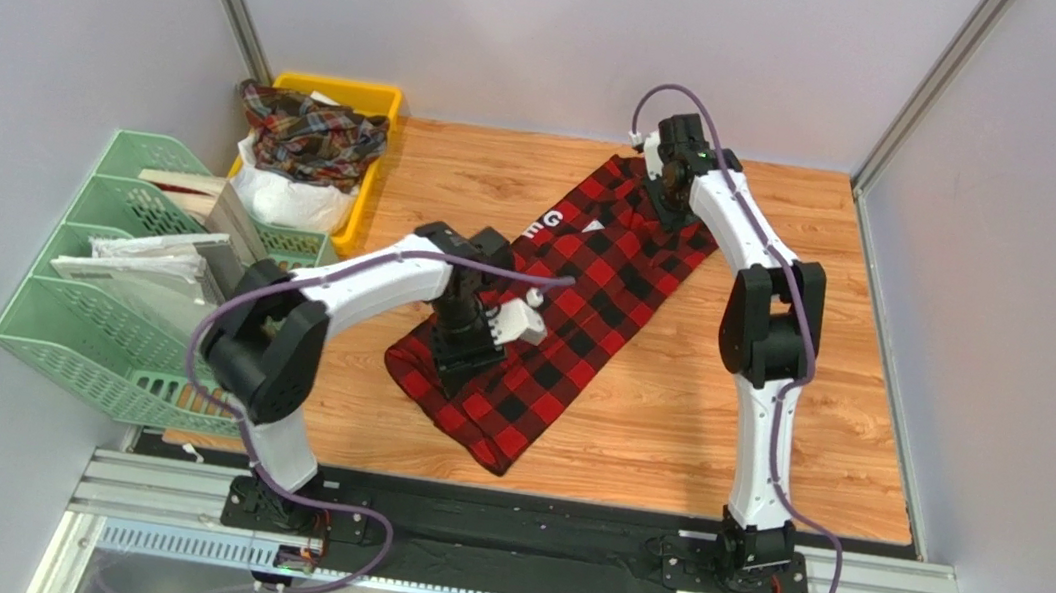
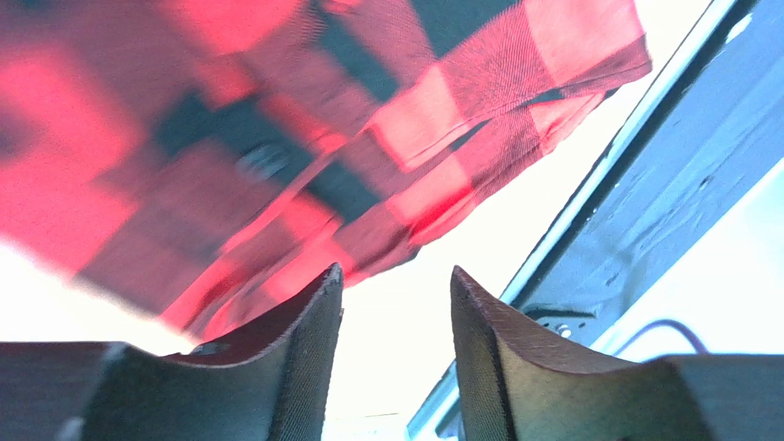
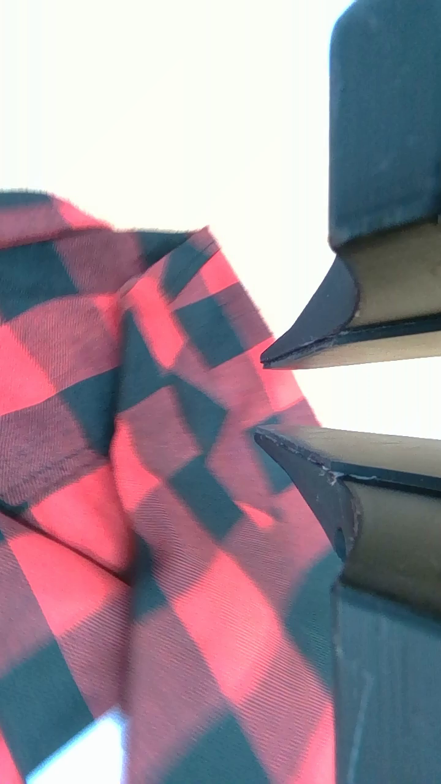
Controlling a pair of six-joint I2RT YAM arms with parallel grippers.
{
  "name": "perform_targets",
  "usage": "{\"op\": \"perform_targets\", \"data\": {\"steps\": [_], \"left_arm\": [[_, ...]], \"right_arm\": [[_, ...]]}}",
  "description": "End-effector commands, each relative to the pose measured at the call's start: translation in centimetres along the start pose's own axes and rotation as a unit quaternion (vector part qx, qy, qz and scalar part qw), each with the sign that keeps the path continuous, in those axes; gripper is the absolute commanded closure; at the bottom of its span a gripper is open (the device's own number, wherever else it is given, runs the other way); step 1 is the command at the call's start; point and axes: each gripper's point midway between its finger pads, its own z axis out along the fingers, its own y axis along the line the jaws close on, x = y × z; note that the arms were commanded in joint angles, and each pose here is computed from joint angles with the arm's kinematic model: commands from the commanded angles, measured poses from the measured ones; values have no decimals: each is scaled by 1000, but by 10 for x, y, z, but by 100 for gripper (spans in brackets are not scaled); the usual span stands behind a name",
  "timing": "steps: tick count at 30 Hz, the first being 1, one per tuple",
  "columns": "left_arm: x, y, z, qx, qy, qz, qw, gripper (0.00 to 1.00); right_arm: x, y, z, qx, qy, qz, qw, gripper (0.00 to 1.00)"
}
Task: Fold and stack the long sleeve shirts
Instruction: Fold the shirt
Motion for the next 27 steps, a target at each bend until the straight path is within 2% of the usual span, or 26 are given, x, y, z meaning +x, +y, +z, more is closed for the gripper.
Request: {"op": "perform_targets", "data": {"steps": [1,3,7,11,15,20,24,27], "left_arm": [[-35,16,-81,-80,-132,0,988,46],[-38,37,-83,-117,-121,27,985,46],[-46,70,-61,-132,-85,43,987,46],[-54,99,-38,-155,-73,38,984,45],[-50,103,-18,-141,-55,31,988,46],[-30,88,9,-99,-16,8,995,50],[-29,47,32,-63,9,18,998,53],[-41,18,46,-30,20,9,999,55]], "right_arm": [[-25,-17,-93,-7,-88,1,996,66],[-2,6,-95,-50,-66,10,997,66],[33,68,-104,-164,-26,36,985,67],[55,111,-84,-206,22,62,976,68],[67,124,-50,-209,58,75,973,69],[71,121,-16,-185,89,60,977,71],[74,121,10,-175,115,37,977,71],[51,113,19,-163,94,23,982,70]]}}
